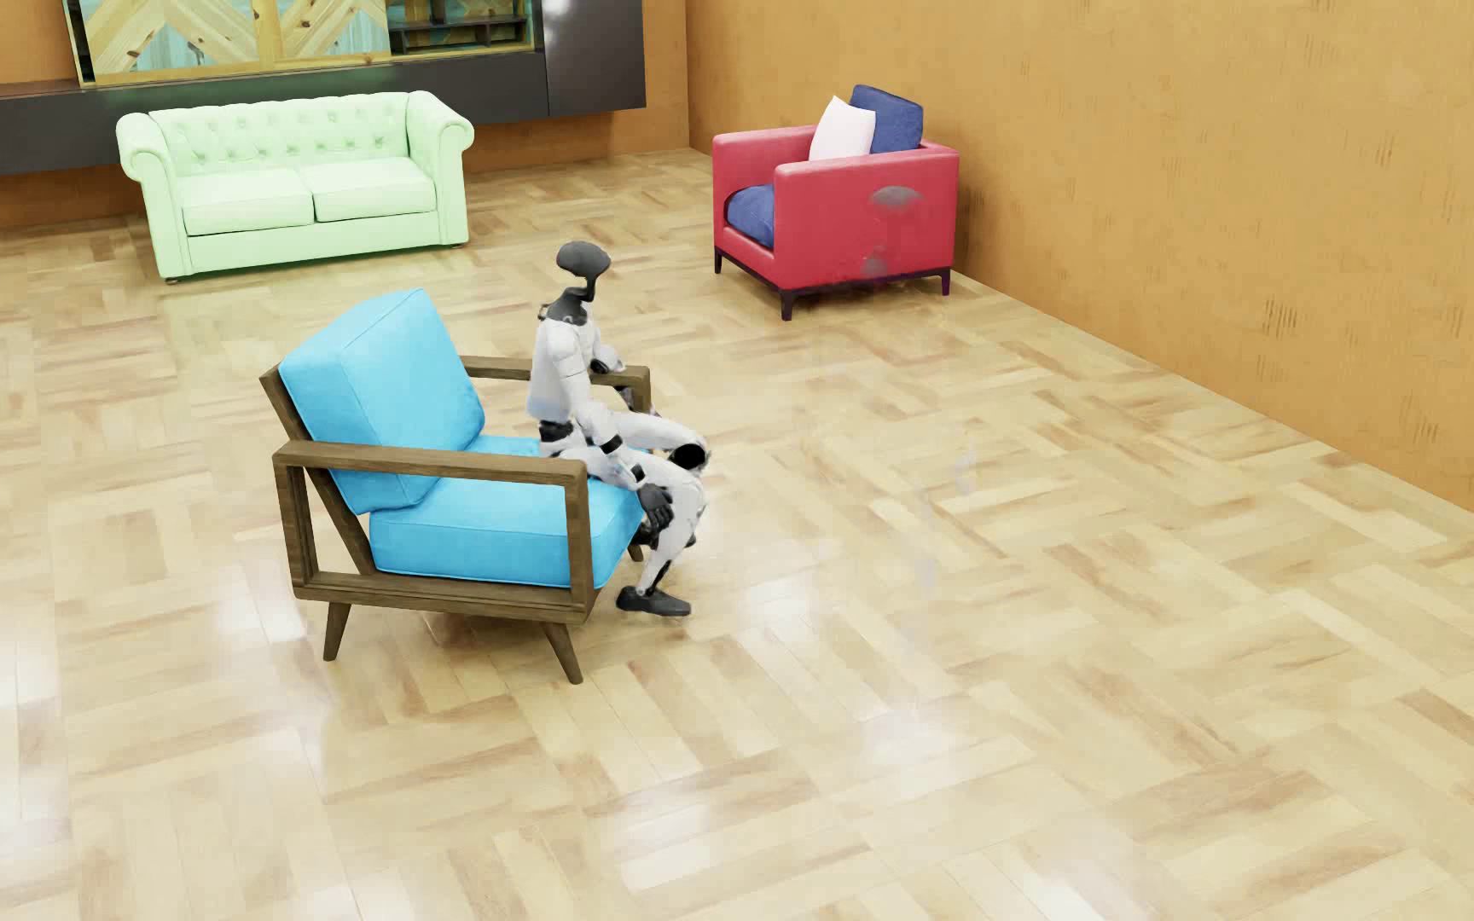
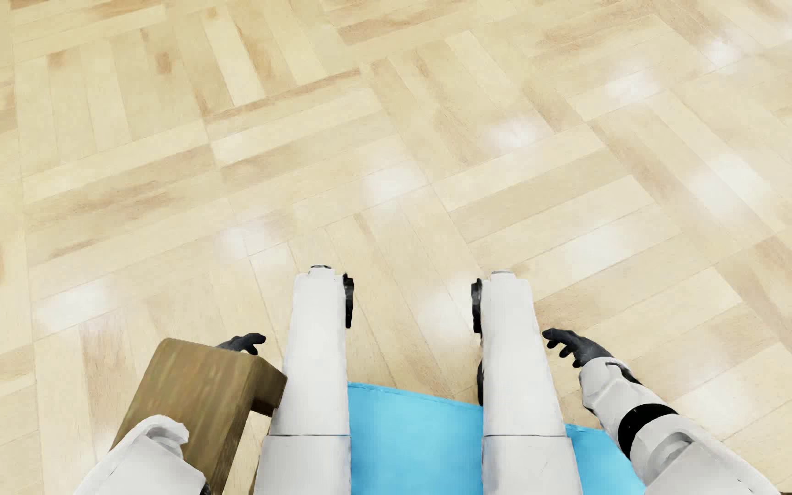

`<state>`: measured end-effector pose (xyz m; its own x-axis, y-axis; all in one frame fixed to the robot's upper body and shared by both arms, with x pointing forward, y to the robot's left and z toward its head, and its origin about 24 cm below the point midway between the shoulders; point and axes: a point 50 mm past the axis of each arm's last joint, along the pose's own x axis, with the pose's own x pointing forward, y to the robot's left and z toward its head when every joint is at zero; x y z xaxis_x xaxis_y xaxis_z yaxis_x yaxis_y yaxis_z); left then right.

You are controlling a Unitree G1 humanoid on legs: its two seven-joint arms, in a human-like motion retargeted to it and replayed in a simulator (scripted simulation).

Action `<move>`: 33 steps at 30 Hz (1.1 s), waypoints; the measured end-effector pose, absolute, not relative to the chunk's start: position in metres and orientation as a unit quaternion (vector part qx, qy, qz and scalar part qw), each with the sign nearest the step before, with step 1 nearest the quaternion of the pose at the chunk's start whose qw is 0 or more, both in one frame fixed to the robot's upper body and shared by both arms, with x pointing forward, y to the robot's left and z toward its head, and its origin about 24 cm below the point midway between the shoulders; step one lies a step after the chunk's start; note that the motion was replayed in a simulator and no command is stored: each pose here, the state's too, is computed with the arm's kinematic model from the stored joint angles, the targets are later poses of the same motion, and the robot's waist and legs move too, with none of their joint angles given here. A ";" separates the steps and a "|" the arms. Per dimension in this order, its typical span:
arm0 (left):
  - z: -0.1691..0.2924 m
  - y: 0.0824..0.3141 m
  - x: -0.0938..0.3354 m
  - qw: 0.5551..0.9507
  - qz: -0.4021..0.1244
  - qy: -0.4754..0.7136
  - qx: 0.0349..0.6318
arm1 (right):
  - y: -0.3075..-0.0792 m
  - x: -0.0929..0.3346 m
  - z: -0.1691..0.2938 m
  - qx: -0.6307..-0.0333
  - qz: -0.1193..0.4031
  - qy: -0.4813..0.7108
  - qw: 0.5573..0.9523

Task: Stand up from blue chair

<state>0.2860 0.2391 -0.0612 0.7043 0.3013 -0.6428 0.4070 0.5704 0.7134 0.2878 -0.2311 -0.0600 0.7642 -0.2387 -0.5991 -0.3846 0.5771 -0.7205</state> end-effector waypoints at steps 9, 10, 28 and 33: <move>-0.054 0.237 0.295 0.804 -0.027 0.363 0.469 | -0.232 0.296 -0.052 -0.461 0.032 0.327 0.825; -0.052 0.236 0.297 0.806 -0.026 0.360 0.469 | -0.232 0.298 -0.050 -0.461 0.030 0.325 0.825; -0.033 0.239 0.313 0.816 -0.005 0.296 0.496 | -0.235 0.319 -0.026 -0.464 0.002 0.269 0.844; -0.091 0.258 0.240 0.777 -0.038 0.411 0.476 | -0.257 0.268 -0.067 -0.447 0.007 0.350 0.823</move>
<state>0.2395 0.2580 -0.0906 0.6594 0.3315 -0.6747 0.4507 0.5439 0.7078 0.2680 -0.2571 -0.0672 0.7544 -0.3018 -0.5829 -0.3245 0.6004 -0.7309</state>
